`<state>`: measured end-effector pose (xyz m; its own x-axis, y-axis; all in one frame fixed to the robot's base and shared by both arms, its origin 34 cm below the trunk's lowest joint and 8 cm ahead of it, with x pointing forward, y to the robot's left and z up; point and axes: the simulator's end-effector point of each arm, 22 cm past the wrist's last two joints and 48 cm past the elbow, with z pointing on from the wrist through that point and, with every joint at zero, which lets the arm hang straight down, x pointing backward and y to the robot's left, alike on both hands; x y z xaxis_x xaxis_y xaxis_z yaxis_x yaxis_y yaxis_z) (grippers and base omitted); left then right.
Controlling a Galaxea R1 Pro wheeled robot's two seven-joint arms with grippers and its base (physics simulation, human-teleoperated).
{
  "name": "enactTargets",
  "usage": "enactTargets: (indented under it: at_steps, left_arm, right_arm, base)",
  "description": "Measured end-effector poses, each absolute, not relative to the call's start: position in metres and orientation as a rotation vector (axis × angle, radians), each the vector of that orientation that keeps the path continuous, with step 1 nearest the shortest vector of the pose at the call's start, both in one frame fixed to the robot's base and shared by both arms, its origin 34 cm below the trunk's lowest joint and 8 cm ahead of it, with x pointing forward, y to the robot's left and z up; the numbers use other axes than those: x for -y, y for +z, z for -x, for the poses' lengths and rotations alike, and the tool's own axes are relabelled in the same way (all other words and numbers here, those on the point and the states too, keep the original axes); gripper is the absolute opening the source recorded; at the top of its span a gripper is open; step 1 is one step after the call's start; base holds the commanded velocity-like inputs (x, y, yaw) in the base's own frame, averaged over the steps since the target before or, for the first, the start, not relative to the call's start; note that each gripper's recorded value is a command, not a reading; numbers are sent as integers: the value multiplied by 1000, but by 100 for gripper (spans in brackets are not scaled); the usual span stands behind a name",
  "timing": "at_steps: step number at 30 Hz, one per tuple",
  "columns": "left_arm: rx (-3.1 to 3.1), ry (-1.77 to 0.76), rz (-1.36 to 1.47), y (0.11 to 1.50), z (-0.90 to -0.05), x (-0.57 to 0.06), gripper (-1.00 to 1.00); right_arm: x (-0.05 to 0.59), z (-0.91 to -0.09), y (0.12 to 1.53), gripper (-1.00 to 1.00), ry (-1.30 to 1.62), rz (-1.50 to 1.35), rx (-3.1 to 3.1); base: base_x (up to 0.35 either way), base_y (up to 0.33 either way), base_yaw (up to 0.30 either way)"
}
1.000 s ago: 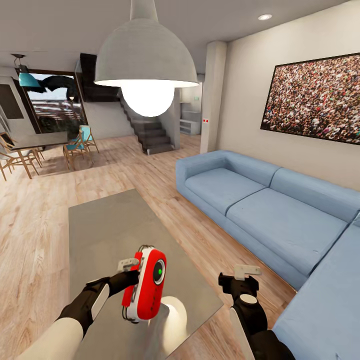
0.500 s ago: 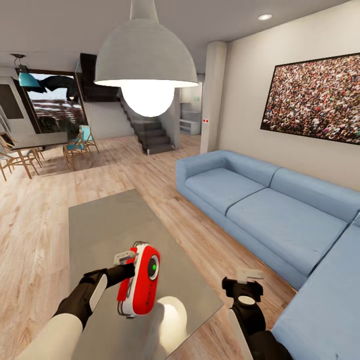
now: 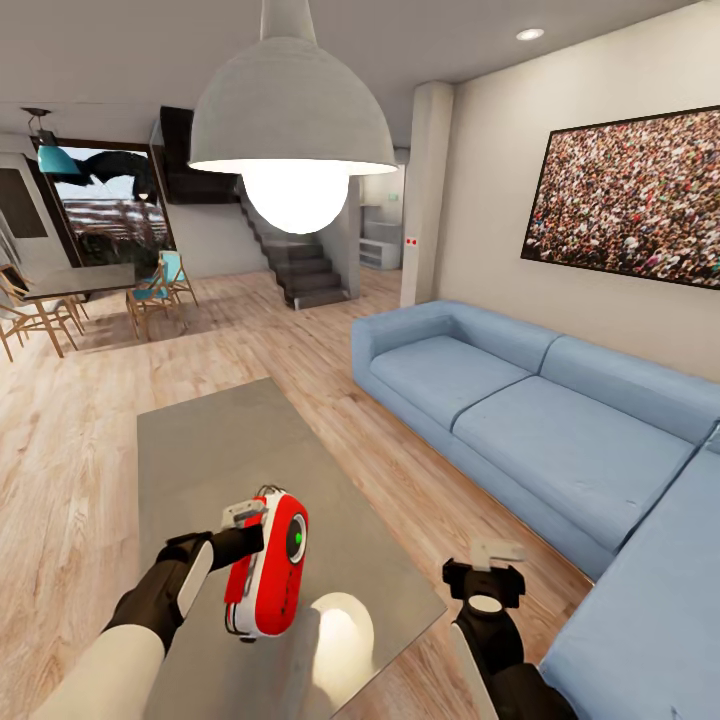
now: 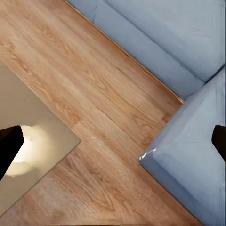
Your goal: Turn on the radio receiver that's on the table in the living room.
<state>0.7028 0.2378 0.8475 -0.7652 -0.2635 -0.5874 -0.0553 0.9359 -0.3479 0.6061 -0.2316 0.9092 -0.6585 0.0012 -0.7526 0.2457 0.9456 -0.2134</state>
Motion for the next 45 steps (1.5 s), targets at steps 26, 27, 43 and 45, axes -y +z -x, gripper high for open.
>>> enactTargets:
  at_steps: [26,27,43,45]
  left_arm:
    - [-2532,33,514,838,-679,-310,-100]
    - [-2530,69,532,840,-678,-310,-100]
    - [-2608,204,569,836,-657,-316,-100]
    - [-2607,209,570,836,-657,-317,-100]
  right_arm:
    - [241,-598,899,100,-457,-184,-2282]
    - [241,-598,899,100,-457,-184,-2282]
    - [239,-595,894,100,-458,-174,-2296]
    - [239,-594,892,100,-460,-172,-2300]
  base:
    - [0,0,0]
    - [0,0,0]
    - [0,0,0]
    - [0,0,0]
